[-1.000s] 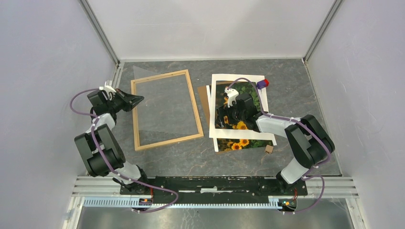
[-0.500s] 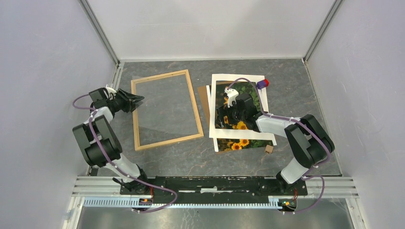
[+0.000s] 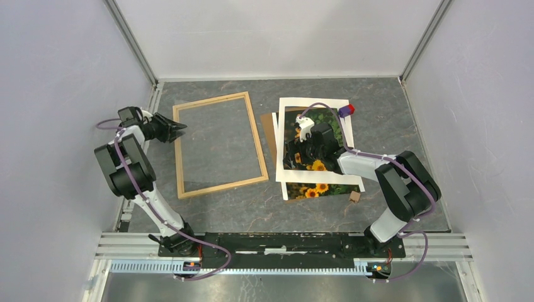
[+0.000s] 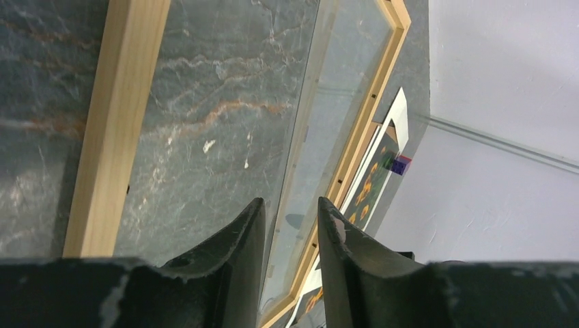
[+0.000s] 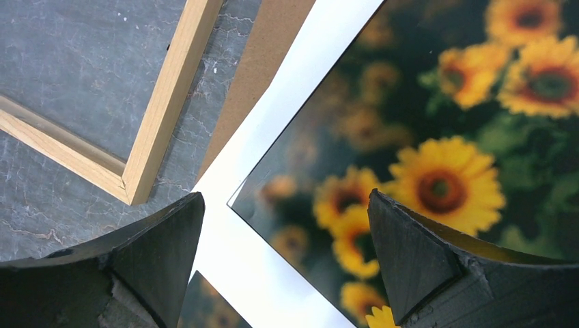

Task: Put the photo into the frame
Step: Place the photo frame item in the photo frame.

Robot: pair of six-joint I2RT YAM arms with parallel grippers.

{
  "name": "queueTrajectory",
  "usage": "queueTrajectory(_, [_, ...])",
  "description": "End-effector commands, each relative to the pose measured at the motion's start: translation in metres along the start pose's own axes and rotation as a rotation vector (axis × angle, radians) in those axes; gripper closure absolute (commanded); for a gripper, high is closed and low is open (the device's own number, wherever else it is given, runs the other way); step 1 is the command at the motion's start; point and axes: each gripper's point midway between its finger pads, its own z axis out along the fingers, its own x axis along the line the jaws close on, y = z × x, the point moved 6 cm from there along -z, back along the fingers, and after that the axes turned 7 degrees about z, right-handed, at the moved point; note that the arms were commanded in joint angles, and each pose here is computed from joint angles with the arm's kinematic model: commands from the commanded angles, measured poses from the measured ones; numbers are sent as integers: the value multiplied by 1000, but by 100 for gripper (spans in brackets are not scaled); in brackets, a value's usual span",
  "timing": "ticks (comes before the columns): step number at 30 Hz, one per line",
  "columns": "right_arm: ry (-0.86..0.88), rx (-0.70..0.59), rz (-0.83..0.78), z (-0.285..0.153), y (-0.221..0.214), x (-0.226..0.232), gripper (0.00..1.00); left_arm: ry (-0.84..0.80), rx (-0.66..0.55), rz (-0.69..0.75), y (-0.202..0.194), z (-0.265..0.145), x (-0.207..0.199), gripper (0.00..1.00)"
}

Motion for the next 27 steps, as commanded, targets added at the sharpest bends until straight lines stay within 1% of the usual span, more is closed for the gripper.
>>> queueTrajectory(1, [25, -42, -4, 2, 11, 5, 5, -25, 4, 73, 12, 11, -8, 61])
queueTrajectory(5, [25, -38, -4, 2, 11, 4, 5, -22, 10, 105, 4, 15, -13, 61])
queueTrajectory(8, [25, -40, -6, 2, 11, 4, 4, -20, 26, 112, -6, 15, -17, 64])
queueTrajectory(9, [25, -41, -6, 2, 11, 4, 4, -11, 27, 128, -9, 12, -20, 66])
queueTrajectory(11, [21, -38, -3, 2, 10, 4, 5, 24, 29, 155, -13, 5, -27, 78])
queueTrajectory(14, [22, -37, -3, 3, 10, 4, 4, 62, 4, 185, -14, -15, -43, 91])
queueTrajectory(18, [24, -40, -4, 2, 11, 4, 5, 37, -56, 222, -21, -48, -79, 98])
queueTrajectory(22, [35, -38, 0, 3, 11, 5, 4, -52, -114, 289, -30, -74, -128, 98])
queueTrajectory(27, [33, -41, -3, 2, 11, 6, 4, -194, -113, 306, -36, -85, -176, 98])
